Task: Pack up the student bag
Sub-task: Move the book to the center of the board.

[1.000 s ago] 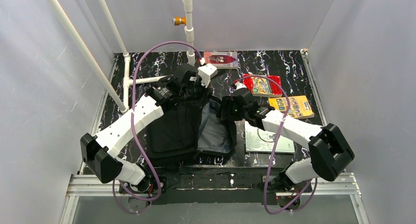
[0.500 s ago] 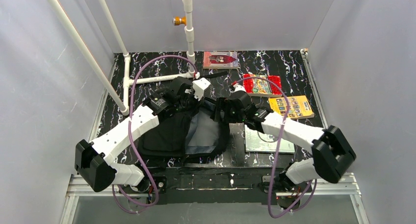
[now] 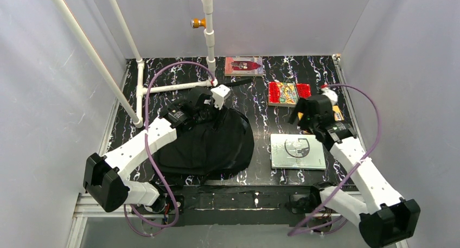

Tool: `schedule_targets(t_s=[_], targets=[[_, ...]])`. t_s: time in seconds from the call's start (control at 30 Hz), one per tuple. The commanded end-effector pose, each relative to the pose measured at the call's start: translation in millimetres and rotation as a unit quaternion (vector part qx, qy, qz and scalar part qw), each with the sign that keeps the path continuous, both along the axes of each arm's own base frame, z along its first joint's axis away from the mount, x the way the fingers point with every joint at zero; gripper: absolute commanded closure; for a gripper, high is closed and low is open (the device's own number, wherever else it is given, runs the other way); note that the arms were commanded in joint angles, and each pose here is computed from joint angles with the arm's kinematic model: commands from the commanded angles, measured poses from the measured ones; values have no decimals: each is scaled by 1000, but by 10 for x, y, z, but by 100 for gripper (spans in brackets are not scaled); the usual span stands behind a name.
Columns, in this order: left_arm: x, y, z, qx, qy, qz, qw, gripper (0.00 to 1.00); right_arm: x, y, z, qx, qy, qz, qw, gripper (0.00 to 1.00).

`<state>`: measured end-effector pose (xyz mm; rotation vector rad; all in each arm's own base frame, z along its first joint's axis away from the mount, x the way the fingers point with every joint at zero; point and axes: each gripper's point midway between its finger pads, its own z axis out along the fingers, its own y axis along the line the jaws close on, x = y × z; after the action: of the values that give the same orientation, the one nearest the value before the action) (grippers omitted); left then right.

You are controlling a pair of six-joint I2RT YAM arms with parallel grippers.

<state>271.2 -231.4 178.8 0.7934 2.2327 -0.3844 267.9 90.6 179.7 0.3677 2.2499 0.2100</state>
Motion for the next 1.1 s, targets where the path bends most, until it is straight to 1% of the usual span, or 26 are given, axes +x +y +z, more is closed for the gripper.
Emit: schedule_targets(t_s=[0.0,0.03,0.07,0.13,0.23,0.27,0.33,0.4,0.53,0.6,0.67,0.73,0.8,0.93,1.07], targets=[[-131,-259,154,-81,34,-25,996,39,-179,-658,-326,-5,73,-112,991,2],[-193,-359,201,-103,53,-35,993,21,-196,-784,-363,-1,81,-134,988,2],[-270,-472,241,-126,75,-42,988,12,-207,-902,-401,-1,88,-154,984,2],[-449,-751,295,-164,104,-61,979,7,-261,-1168,-516,-6,111,-197,974,2],[-806,-1278,290,-193,120,-109,968,7,-352,-1366,-736,18,147,-223,963,2],[-932,-1466,192,-197,140,-116,963,8,-349,-1414,-797,32,146,-229,962,2],[-987,-1730,58,-222,186,-92,953,11,-345,-1484,-862,49,147,-234,960,2],[-961,-1888,-189,-221,230,-49,947,13,-313,-1566,-849,50,140,-244,958,2],[-817,-2064,-601,-192,250,15,949,13,-256,-1477,-995,89,141,-228,959,2],[-766,-2133,-736,-178,248,29,952,12,-281,-1407,-1113,106,154,-217,958,2],[-675,-2128,-848,-154,240,60,957,12,-334,-1391,-1191,105,167,-215,956,2],[-621,-2128,-937,-139,236,82,958,13,-331,-1395,-1184,103,159,-215,958,2],[-615,-2176,-1001,-137,238,87,958,14,-305,-1405,-1199,101,150,-214,960,2],[-636,-2346,-1086,-139,247,81,956,20,-328,-1377,-1293,107,173,-210,956,2],[-630,-2413,-1222,-131,264,94,951,23,-334,-1304,-1325,122,180,-196,956,3]])
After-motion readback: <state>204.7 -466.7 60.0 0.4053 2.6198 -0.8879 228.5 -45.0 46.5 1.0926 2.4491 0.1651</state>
